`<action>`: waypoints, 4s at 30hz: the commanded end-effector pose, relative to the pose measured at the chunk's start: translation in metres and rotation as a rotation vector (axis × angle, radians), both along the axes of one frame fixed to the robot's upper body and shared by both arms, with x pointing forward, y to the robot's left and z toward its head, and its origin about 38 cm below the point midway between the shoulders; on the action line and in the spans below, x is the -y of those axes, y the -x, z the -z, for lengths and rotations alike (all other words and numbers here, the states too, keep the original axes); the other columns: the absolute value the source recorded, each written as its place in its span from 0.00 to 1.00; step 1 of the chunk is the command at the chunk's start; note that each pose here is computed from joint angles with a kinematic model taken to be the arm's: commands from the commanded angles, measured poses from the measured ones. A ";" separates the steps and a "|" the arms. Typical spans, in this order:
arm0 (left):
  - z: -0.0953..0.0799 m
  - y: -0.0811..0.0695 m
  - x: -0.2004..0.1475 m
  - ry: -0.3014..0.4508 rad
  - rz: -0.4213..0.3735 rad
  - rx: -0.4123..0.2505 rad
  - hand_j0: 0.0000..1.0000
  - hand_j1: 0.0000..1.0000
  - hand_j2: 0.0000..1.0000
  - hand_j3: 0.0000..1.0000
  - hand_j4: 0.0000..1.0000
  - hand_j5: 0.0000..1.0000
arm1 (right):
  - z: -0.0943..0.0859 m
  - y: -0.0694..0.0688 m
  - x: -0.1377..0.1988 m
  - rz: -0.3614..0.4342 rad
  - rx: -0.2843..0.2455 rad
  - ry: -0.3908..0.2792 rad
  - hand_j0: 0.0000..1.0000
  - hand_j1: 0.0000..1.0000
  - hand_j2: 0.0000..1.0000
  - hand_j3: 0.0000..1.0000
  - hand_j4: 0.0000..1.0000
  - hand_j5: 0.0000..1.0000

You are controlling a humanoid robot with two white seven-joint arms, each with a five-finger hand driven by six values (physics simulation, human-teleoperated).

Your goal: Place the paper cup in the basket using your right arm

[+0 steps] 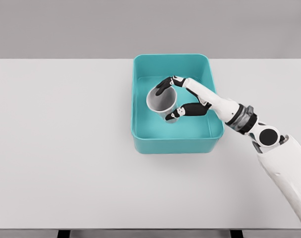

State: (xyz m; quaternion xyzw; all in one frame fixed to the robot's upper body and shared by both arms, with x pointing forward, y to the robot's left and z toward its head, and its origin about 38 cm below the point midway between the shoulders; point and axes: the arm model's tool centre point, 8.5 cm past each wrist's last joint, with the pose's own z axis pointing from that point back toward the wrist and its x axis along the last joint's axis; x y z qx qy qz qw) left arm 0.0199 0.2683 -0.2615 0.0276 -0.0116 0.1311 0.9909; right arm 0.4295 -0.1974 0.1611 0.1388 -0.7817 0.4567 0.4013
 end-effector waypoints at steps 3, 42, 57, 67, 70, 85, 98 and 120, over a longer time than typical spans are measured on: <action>0.000 0.000 0.000 0.000 0.000 -0.001 1.00 1.00 1.00 1.00 1.00 1.00 | 0.008 -0.002 0.004 0.014 -0.026 0.001 0.54 0.54 0.54 0.54 0.54 0.54; 0.000 0.000 0.000 0.000 0.000 0.000 1.00 1.00 1.00 1.00 1.00 1.00 | 0.022 0.000 0.005 0.015 -0.050 0.044 0.86 0.86 0.86 0.86 0.86 0.86; 0.000 0.000 0.000 0.000 0.000 0.000 1.00 1.00 1.00 1.00 1.00 1.00 | 0.018 0.003 0.003 -0.019 -0.039 0.066 0.92 0.92 0.92 0.92 0.92 0.92; 0.000 0.000 0.000 0.000 0.000 0.000 1.00 1.00 1.00 1.00 1.00 1.00 | 0.010 0.005 0.000 -0.034 -0.016 0.061 0.98 0.98 0.98 0.98 0.98 0.98; 0.000 0.000 0.000 0.000 0.000 0.000 1.00 1.00 1.00 1.00 1.00 1.00 | 0.006 0.007 0.003 -0.035 -0.004 0.070 0.98 0.98 0.98 0.98 0.98 0.98; 0.000 0.000 0.000 0.000 0.000 0.000 1.00 1.00 1.00 1.00 1.00 1.00 | -0.001 0.009 0.001 -0.047 0.018 0.068 0.98 0.98 0.98 0.98 0.98 0.98; 0.000 0.000 0.000 0.000 0.000 -0.001 1.00 1.00 1.00 1.00 1.00 1.00 | -0.010 0.010 0.005 -0.050 0.040 0.072 0.98 0.98 0.98 0.98 0.98 0.98; 0.000 0.000 0.000 0.000 0.000 0.000 1.00 1.00 1.00 1.00 1.00 1.00 | -0.073 0.075 0.112 0.059 0.174 0.138 0.98 0.98 0.98 0.98 0.98 0.98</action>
